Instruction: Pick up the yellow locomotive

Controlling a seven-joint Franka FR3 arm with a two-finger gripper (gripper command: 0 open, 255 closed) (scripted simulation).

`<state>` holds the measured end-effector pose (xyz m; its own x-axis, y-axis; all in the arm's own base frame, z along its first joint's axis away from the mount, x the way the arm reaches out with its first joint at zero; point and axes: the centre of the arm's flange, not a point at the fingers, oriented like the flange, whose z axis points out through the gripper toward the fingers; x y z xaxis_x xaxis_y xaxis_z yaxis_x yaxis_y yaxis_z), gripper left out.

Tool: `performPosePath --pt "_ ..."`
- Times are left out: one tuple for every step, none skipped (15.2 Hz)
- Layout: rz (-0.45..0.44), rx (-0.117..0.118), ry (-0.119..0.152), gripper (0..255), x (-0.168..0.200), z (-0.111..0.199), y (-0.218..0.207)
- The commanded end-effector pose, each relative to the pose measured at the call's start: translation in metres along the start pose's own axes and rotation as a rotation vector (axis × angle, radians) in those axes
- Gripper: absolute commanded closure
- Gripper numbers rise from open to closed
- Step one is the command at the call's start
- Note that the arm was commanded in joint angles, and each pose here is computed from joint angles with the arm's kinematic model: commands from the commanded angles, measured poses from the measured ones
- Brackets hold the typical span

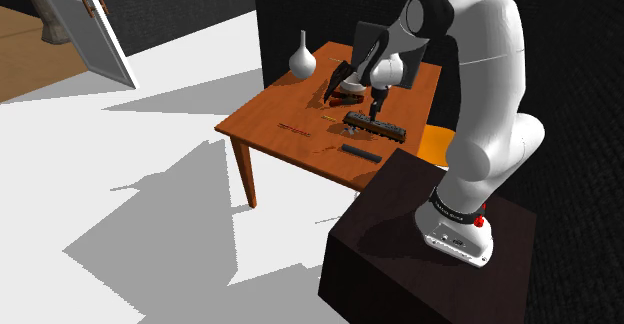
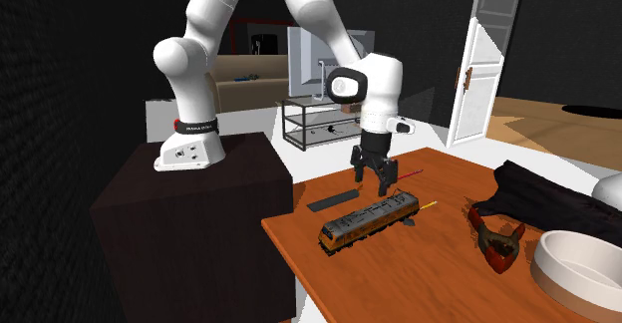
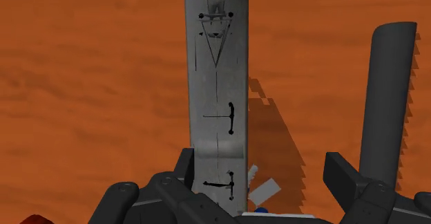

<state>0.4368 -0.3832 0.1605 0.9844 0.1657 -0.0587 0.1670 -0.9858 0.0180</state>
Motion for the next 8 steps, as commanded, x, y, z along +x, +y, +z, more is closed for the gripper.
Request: performPosePath --pt "-0.003 -0.004 -0.002 0 0.003 0.02 0.019" --pt "-0.005 -0.006 -0.003 0 0.005 0.029 0.028" --pt "-0.005 -0.006 -0.003 0 0.005 0.029 0.028" --pt "-0.005 -0.006 -0.003 0 0.005 0.034 0.028" --pt "-0.005 -0.006 -0.003 0 0.006 0.04 0.028" --pt "-0.005 -0.006 -0.003 0 0.006 0.045 0.028" --pt "-0.005 -0.006 -0.003 0 0.006 0.05 0.028" --pt "-0.005 -0.006 -0.003 0 0.007 0.055 0.028"
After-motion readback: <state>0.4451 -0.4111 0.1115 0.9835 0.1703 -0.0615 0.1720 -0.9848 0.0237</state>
